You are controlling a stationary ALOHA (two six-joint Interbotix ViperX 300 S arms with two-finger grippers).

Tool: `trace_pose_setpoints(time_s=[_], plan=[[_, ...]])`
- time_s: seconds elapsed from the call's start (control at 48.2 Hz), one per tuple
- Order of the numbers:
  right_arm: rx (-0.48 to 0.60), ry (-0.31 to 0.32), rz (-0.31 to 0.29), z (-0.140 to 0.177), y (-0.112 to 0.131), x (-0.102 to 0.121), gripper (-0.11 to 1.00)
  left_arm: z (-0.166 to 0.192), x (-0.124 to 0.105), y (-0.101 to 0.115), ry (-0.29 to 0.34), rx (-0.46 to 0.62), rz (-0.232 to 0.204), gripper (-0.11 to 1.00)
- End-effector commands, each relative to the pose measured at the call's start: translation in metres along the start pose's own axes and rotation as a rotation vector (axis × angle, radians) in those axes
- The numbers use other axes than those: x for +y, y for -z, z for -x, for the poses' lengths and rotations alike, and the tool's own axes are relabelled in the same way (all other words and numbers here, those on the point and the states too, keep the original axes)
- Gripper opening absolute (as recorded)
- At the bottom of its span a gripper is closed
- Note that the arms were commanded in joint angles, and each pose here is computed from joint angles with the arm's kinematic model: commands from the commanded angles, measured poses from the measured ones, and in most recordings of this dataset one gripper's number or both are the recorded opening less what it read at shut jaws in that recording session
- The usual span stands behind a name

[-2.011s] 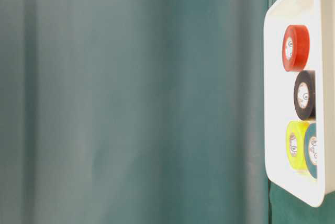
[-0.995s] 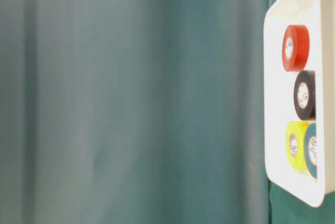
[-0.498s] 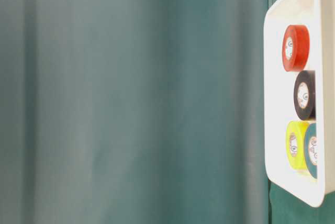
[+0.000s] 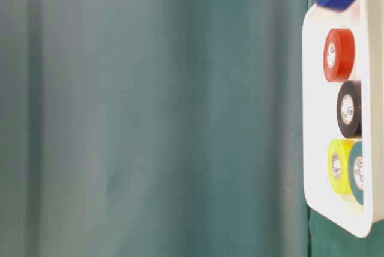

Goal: Put the tape alternately from left to right into the white case.
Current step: 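Grasp the blue roll with the right gripper and lift it, then lower the blue roll into the tray and open the right gripper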

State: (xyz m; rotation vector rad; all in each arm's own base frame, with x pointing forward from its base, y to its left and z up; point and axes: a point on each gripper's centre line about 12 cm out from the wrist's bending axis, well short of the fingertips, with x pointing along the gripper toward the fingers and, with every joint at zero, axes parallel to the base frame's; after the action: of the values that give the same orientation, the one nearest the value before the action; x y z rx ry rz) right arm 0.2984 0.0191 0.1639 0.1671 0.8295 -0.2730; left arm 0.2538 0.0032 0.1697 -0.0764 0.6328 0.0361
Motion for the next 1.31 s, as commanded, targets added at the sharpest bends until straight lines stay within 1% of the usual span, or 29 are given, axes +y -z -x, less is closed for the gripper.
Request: trace_pose_setpoints(time_s=[0.0, 0.27, 0.477, 0.56, 0.705, 0.912, 1.057, 1.286], plan=[[-0.08, 0.024, -0.022, 0.016, -0.025, -0.009, 0.27, 0.001, -0.001, -0.006, 0.003, -0.021, 0.005, 0.79], [-0.087, 0.143, -0.027, 0.002, -0.037, -0.045, 0.27, 0.001, 0.0, -0.007, 0.002, -0.023, 0.006, 0.79], [-0.074, 0.194, -0.023, -0.018, -0.045, -0.068, 0.27, 0.001, 0.0, -0.006, 0.001, -0.021, 0.005, 0.79], [-0.064, 0.204, -0.039, -0.028, -0.048, -0.077, 0.27, 0.001, 0.0, -0.005, 0.001, -0.018, 0.006, 0.79], [-0.047, 0.21, -0.064, -0.042, -0.049, -0.088, 0.27, 0.001, 0.0, -0.005, 0.001, -0.018, 0.006, 0.79], [-0.035, 0.198, -0.08, -0.054, -0.049, -0.094, 0.27, 0.001, 0.0, -0.004, 0.001, -0.014, 0.008, 0.79], [-0.02, 0.182, -0.088, -0.063, -0.046, -0.097, 0.27, 0.001, 0.0, -0.003, 0.001, -0.012, 0.006, 0.79], [-0.007, 0.145, -0.085, -0.072, -0.042, -0.094, 0.27, 0.001, 0.0, -0.002, 0.001, -0.009, 0.005, 0.79]])
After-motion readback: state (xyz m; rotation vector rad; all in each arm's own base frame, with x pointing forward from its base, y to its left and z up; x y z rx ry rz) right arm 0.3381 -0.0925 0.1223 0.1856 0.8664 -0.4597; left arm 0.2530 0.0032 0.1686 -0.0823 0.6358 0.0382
